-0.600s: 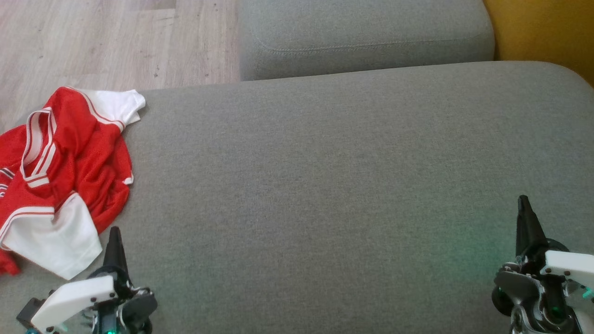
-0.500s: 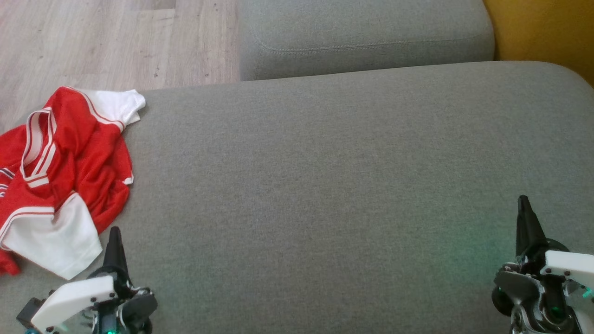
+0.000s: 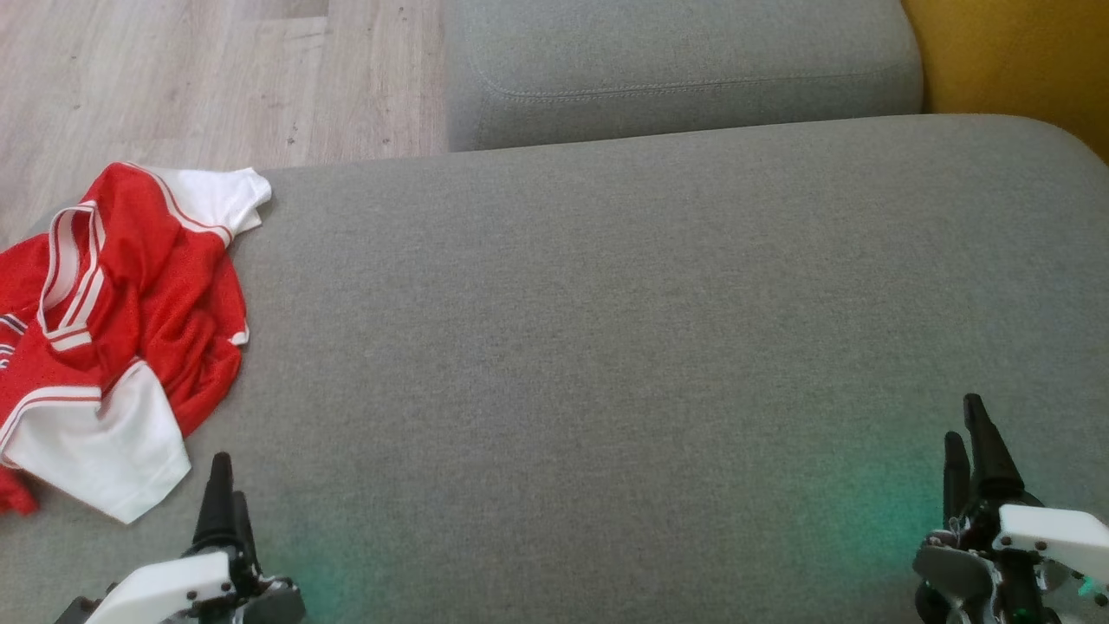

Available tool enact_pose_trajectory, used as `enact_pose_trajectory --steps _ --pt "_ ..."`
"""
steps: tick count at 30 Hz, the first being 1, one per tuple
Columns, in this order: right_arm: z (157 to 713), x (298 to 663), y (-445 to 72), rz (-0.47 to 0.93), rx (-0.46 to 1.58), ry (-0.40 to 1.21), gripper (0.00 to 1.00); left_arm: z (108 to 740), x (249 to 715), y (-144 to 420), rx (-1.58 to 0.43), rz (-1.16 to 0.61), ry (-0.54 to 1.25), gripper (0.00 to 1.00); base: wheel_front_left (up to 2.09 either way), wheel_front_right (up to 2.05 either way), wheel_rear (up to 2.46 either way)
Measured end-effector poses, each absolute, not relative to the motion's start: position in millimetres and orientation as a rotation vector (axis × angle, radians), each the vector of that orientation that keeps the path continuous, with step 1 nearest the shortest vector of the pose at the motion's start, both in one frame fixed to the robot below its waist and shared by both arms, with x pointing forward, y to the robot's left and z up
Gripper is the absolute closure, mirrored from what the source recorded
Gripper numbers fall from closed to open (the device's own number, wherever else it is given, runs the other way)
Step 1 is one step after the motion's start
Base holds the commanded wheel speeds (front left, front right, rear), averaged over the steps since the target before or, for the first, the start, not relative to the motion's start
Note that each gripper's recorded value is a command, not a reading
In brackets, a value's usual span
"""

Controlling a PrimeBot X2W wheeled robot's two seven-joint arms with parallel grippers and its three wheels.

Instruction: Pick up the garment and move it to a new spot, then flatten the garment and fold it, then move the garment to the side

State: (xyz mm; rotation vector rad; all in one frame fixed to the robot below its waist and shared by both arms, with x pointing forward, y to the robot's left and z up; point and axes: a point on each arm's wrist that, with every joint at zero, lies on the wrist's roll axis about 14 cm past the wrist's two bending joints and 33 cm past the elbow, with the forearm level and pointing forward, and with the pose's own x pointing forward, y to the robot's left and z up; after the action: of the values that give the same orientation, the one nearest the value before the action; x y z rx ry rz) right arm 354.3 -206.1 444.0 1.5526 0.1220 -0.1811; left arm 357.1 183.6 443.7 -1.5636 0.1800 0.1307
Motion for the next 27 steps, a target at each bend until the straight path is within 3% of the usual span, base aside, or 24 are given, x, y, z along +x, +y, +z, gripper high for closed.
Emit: enact_pose_trajectory --steps 27 --pt "466.7 362.0 -193.0 -0.077 1.075 0.115 0.00 446.5 359.9 169.9 -1.207 0.083 0.209 0.00 0.00 0.00 0.00"
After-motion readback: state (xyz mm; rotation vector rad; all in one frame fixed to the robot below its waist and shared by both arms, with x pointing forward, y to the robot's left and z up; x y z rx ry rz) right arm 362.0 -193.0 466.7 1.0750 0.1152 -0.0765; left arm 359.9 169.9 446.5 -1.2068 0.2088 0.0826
